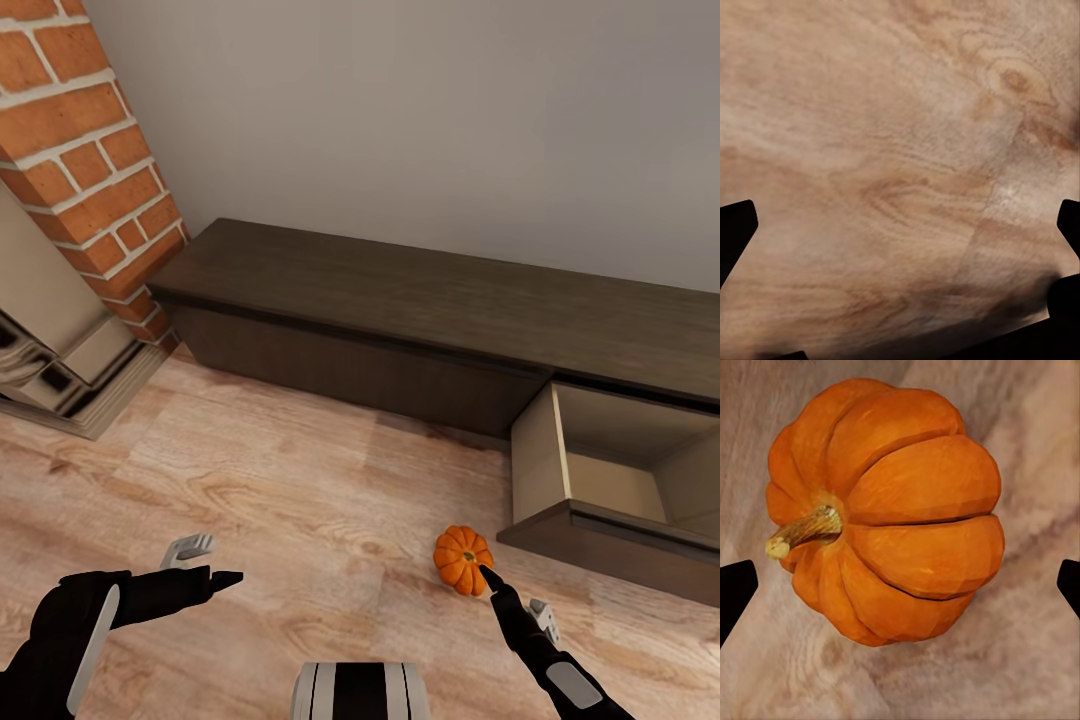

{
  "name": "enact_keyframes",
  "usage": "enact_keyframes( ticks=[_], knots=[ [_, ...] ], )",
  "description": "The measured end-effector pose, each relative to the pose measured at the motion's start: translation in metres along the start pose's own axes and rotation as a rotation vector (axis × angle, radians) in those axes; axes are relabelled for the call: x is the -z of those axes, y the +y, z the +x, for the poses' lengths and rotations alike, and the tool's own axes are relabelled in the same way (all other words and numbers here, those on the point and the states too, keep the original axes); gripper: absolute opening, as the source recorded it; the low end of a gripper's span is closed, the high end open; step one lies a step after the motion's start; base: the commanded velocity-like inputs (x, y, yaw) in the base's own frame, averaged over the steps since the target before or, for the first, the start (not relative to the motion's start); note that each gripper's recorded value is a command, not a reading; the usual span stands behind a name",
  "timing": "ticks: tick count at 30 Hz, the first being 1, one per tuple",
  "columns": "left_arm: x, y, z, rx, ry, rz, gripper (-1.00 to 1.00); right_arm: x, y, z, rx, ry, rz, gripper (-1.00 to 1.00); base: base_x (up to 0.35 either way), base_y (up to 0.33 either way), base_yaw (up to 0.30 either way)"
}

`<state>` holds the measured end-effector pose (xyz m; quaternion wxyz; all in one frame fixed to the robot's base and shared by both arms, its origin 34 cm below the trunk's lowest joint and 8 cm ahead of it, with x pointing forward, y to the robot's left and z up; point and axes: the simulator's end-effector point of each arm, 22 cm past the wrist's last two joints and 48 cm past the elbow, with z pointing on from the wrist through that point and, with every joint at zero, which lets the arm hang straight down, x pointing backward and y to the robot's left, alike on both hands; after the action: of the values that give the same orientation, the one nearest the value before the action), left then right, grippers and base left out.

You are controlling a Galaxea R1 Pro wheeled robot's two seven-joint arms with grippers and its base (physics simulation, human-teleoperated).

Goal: Place each of the two pumpkins and all three candles from the living room inside a cabinet in the living room (use any cabinet), then make sure every cabinet is closed, and position the cauldron so it is next to a table in the living room.

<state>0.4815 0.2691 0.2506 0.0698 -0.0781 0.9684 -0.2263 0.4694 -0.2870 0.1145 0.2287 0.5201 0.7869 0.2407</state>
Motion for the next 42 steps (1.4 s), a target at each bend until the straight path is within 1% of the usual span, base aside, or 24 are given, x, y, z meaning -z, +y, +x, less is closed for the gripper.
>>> enact_keyframes(
  ticks=[11, 15, 28, 42],
  knots=[
    [0.0, -0.001, 0.0, 0.002, 0.0, 0.002, 1.0, 0.0, 0.0, 0.0, 0.001, -0.001, 0.002, 1.0, 0.064, -0.003, 0.0],
    [-0.009, -0.002, 0.006, 0.005, 0.019, 0.008, 1.0, -0.001, -0.009, 0.002, -0.001, 0.004, 0.017, 1.0, 0.003, 0.0, 0.0],
    [-0.026, 0.008, 0.023, 0.026, 0.067, 0.001, 1.0, -0.005, -0.037, 0.013, -0.009, 0.023, 0.066, 1.0, 0.0, 0.0, 0.0],
    [-0.026, 0.007, 0.023, 0.026, 0.067, 0.001, 1.0, -0.005, -0.037, 0.013, -0.009, 0.022, 0.066, 1.0, 0.0, 0.0, 0.0]
  ],
)
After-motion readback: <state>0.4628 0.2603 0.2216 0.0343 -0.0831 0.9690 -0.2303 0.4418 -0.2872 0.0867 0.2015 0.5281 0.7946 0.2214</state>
